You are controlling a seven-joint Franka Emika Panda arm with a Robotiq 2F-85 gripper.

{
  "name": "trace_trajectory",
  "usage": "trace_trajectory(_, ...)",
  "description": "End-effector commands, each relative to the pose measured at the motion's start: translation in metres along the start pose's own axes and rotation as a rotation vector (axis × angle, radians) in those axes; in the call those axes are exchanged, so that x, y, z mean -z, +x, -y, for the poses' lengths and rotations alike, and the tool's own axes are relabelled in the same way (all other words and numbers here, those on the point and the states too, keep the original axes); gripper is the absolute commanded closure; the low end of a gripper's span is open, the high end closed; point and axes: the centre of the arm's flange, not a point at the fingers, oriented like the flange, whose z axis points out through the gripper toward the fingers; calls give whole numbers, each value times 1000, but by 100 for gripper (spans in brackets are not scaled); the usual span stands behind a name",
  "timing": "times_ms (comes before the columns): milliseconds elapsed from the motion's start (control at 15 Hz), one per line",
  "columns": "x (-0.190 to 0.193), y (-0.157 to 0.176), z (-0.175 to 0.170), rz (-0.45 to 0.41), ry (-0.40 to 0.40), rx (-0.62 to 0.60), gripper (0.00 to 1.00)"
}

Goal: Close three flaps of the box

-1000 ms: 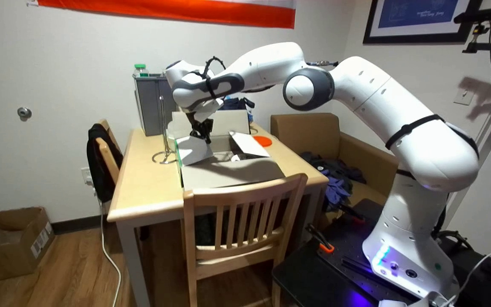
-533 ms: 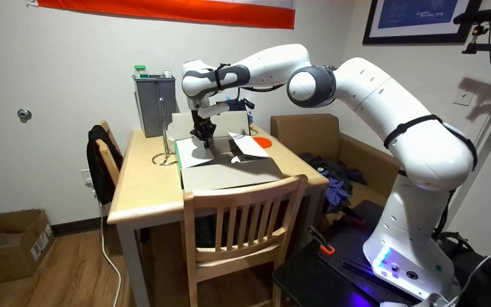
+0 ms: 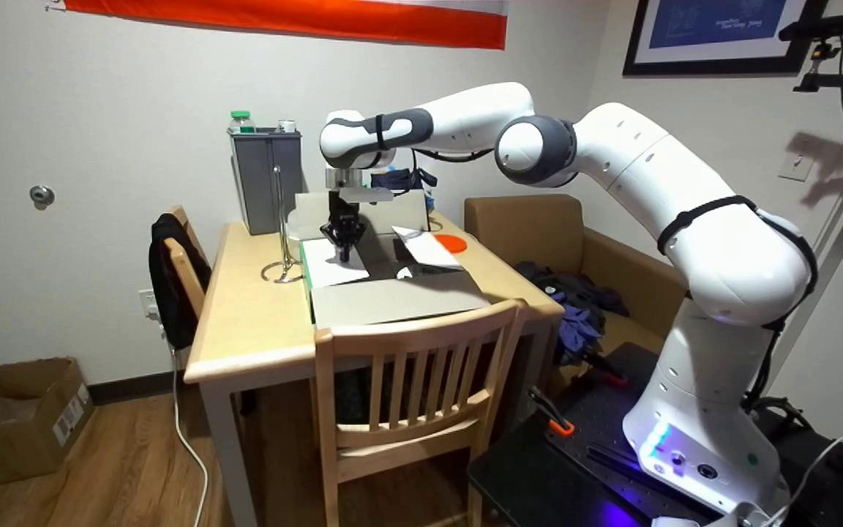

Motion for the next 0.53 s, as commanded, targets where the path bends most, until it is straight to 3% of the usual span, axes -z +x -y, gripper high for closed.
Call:
trace_trajectory(0,-16,-7,-4,-19,69,16,100)
trace_trajectory(467,-31,-10,-4,-29,69,21,100)
